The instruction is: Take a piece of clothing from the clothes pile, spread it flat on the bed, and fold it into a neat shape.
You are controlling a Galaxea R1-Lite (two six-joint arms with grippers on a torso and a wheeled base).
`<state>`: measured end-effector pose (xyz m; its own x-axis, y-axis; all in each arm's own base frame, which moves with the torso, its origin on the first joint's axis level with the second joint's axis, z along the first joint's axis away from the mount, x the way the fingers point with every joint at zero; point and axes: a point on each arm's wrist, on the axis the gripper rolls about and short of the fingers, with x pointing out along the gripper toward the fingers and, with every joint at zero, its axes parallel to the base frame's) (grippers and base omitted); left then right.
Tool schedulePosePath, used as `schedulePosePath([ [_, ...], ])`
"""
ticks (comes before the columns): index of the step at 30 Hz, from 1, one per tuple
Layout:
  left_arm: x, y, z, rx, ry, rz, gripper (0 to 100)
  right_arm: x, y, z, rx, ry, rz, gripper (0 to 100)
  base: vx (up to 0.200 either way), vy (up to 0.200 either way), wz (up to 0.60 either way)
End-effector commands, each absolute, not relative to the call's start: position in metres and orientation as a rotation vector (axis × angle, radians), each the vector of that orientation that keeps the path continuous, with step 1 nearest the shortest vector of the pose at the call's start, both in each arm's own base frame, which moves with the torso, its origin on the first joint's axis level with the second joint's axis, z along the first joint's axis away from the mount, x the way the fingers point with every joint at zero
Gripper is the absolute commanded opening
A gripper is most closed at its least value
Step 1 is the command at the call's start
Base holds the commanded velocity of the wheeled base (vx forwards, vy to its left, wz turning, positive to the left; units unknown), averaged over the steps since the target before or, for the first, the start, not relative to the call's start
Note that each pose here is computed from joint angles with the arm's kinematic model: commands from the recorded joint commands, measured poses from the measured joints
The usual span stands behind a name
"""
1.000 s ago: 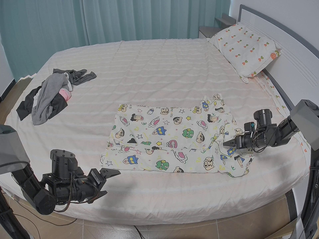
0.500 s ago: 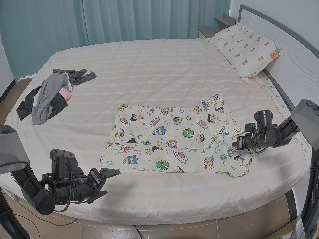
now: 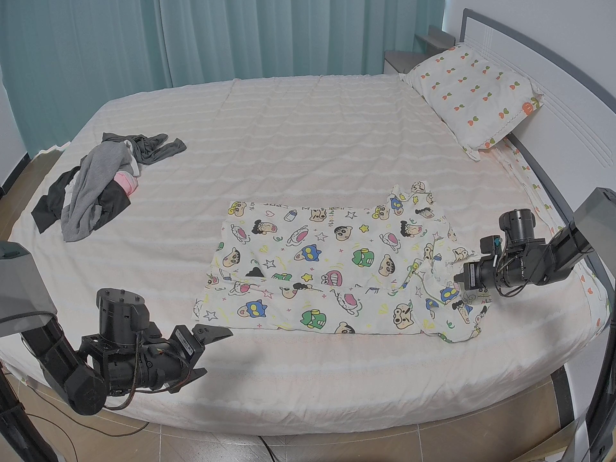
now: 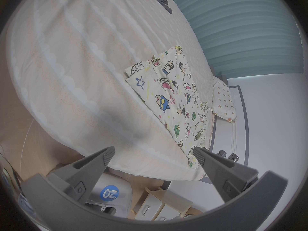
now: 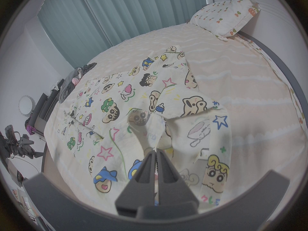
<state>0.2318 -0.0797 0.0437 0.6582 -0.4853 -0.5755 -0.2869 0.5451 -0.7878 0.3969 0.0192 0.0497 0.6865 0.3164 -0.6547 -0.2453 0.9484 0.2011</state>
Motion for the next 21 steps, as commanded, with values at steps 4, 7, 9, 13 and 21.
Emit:
schedulePosePath([
  [4, 0.232, -0.08, 0.044, -1.022, 0.881, -0.14, 100, 0.375, 0.019, 0.066, 0.097, 0.744, 0.322, 0, 0.0, 0.0, 0.0],
  [7, 0.231, -0.08, 0.044, -1.023, 0.884, -0.137, 100, 0.366, 0.019, 0.064, 0.099, 0.765, 0.325, 0, 0.0, 0.0, 0.0],
  [9, 0.231, -0.08, 0.044, -1.023, 0.882, -0.138, 100, 0.36, 0.019, 0.062, 0.103, 0.778, 0.335, 0, 0.0, 0.0, 0.0],
  [13, 0.231, -0.08, 0.044, -1.023, 0.882, -0.138, 100, 0.35, 0.019, 0.064, 0.113, 0.776, 0.36, 0, 0.0, 0.0, 0.0],
  [21, 0.231, -0.08, 0.044, -1.023, 0.884, -0.137, 100, 0.329, 0.019, 0.067, 0.104, 0.768, 0.38, 0, 0.0, 0.0, 0.0],
])
